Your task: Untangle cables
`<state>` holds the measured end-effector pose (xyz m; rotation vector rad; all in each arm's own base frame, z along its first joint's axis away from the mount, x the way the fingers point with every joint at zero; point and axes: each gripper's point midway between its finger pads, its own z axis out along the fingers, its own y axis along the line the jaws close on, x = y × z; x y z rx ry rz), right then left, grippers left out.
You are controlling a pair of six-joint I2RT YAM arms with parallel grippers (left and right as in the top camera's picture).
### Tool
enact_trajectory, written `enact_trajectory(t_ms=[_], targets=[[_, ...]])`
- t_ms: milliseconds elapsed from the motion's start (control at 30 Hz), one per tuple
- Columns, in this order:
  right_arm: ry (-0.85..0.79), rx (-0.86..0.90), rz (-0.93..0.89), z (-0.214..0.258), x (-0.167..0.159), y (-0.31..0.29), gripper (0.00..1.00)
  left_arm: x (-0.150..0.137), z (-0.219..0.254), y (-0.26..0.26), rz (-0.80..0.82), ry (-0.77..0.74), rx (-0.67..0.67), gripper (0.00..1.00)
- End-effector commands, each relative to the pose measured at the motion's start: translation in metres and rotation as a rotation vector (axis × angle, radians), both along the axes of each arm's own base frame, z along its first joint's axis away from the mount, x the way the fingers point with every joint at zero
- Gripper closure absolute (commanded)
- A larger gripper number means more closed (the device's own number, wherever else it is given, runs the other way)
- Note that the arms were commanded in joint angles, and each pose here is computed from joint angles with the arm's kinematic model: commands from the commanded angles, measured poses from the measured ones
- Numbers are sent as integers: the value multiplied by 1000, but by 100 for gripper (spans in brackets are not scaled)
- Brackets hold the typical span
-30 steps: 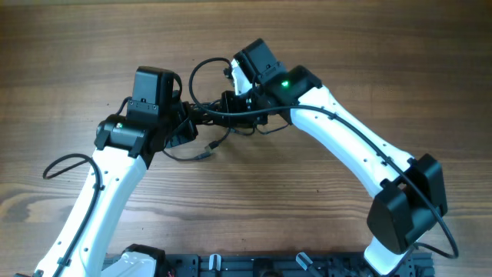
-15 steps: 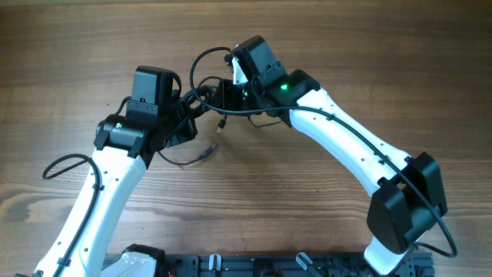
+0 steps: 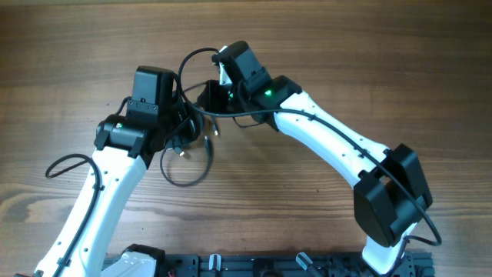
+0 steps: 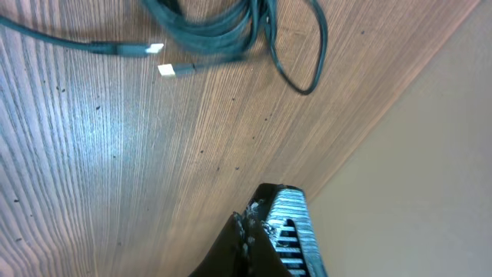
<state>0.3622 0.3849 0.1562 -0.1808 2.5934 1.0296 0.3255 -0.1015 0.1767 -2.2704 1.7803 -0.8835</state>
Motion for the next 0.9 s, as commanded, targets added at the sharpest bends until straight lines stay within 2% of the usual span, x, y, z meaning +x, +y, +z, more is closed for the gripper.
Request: enact_trajectory(t_ms=[0,100,167,200,267,333,367,433,533,633,733,867], targets=[[14,-9,13,-13,-4,7,80,0,2,-4,-10,1,-19,96],[28,-44,-12,-20,-1,-2,82,-2,1,-3,-33,1,1,96],[48,-61,-52,-24,11,-21,81,-6,-5,7,-75,7,98,96],[77,-73,-92,-28,22,-41,81,-13,-11,22,-102,29,204,95],[91,-65,-95,-29,38,-70,78,-7,-10,44,-266,-25,454,91],[98,-40,-86,-27,48,-89,76,5,-6,47,-444,-92,615,81],[101,-24,-83,-26,54,-101,73,19,-3,39,-611,-165,720,75],[109,-18,-99,-26,62,-119,72,36,-8,24,-815,-233,837,69],[129,-45,-114,-32,64,-140,72,40,-48,6,-1037,-173,896,62],[134,-77,-93,-37,59,-146,71,29,-100,-2,-1197,-28,899,68],[137,-88,-79,-39,56,-147,71,19,-136,1,-1257,96,888,67],[137,-89,-78,-39,56,-147,71,17,-147,10,-1262,156,918,61]])
